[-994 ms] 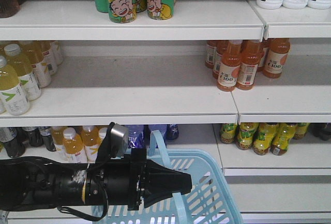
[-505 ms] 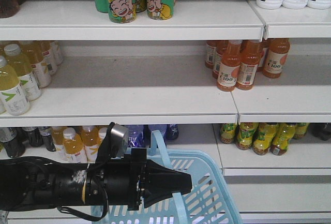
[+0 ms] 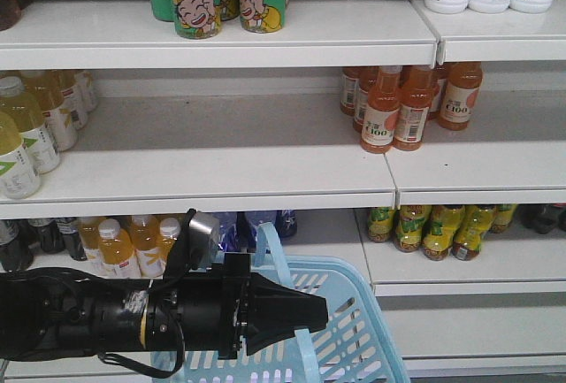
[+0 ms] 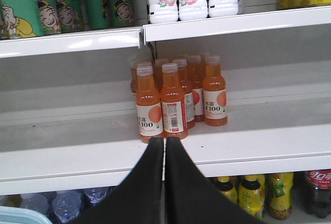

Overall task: Place coke in basket with both arms
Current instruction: 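Turn the base away from the drink shelf carrying the basket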

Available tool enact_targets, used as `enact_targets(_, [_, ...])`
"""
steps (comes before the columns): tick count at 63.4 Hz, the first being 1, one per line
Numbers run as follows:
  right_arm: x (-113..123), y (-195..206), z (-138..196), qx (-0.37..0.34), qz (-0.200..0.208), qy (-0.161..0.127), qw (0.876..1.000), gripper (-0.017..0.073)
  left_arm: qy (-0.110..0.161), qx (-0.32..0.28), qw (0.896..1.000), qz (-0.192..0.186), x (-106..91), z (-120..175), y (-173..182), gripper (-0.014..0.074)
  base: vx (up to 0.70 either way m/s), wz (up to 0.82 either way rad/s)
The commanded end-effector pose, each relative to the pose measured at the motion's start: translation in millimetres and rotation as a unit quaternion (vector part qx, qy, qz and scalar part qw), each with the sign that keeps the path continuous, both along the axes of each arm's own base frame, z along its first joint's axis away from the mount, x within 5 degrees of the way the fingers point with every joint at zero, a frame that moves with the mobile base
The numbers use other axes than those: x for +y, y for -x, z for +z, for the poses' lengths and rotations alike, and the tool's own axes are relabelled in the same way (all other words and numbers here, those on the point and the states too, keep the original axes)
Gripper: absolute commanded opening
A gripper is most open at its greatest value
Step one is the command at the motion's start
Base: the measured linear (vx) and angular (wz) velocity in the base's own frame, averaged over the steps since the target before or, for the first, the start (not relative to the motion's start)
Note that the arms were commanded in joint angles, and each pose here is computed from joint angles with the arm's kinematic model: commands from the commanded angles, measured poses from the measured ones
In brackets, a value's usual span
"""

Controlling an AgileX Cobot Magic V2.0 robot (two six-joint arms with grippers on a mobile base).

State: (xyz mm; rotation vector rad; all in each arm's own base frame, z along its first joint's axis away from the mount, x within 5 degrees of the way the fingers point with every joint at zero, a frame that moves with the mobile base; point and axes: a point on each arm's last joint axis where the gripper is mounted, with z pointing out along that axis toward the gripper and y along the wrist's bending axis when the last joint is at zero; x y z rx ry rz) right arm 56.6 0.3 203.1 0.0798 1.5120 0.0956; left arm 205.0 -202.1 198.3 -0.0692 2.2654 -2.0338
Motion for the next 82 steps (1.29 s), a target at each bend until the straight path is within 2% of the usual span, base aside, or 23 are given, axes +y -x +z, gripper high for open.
enact_targets(1, [0.4, 0.7, 1.4, -0.036, 0.001, 0.003, 0.999, -0.0005, 0.128, -0.030, 0.990, -0.044, -0.5, 37.8, 8.4, -0.0006, -0.02, -0.09])
enact_targets(27, [0.4, 0.7, 1.4, -0.036, 0.001, 0.003, 0.999, -0.0005, 0.128, -0.030, 0.990, -0.044, -0.5, 37.8, 8.4, -0.0006, -0.03, -0.23])
enact_targets(82, [0.4, 0.7, 1.4, -0.036, 0.001, 0.003, 0.999, -0.0005, 0.128, -0.030, 0.990, -0.044, -0.5, 37.8, 8.4, -0.0006, -0.02, -0.46])
